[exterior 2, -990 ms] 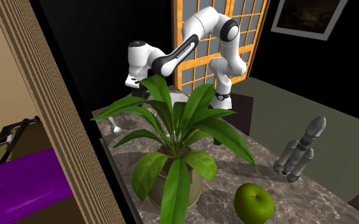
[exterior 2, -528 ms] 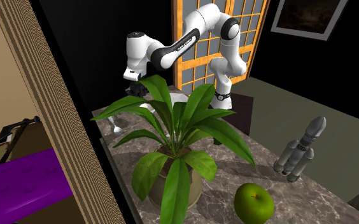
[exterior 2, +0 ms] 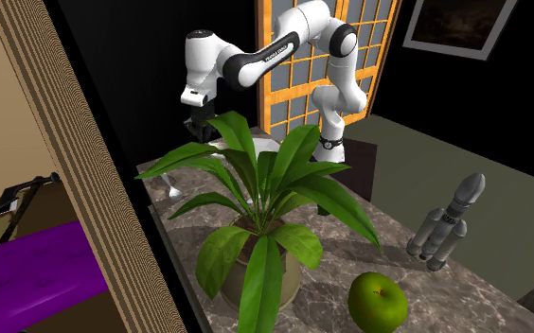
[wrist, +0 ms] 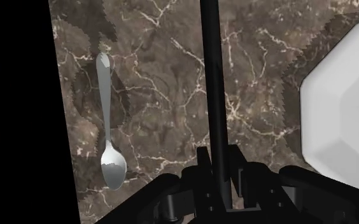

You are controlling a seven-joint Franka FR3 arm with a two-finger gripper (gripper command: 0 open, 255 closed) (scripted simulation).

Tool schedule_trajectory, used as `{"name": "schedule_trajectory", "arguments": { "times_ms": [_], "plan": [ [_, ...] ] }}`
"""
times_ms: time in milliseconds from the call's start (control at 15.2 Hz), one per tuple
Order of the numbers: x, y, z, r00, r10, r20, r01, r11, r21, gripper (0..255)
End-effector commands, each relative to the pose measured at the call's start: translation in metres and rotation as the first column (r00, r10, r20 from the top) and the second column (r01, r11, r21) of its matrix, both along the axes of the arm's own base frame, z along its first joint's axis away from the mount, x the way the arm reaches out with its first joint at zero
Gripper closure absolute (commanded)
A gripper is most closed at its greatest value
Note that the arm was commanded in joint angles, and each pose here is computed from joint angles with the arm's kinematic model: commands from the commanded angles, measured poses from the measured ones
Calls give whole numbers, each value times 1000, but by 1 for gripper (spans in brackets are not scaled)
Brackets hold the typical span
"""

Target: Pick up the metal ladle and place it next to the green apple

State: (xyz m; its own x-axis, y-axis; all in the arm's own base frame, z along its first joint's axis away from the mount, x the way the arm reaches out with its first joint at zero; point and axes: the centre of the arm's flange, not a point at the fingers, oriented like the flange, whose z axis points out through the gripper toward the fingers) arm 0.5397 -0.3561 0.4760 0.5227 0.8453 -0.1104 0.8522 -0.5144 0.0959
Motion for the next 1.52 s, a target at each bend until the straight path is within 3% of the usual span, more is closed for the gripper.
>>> {"name": "schedule_trajectory", "arguments": {
  "times_ms": [0,330,1452],
  "plan": [
    [0,0,10,1000,0,-1,0,1000,0,255],
    [0,0,35,1000,0,-1,0,1000,0,255],
    [32,222,35,1000,0,-1,0,1000,0,255]
  ]
}}
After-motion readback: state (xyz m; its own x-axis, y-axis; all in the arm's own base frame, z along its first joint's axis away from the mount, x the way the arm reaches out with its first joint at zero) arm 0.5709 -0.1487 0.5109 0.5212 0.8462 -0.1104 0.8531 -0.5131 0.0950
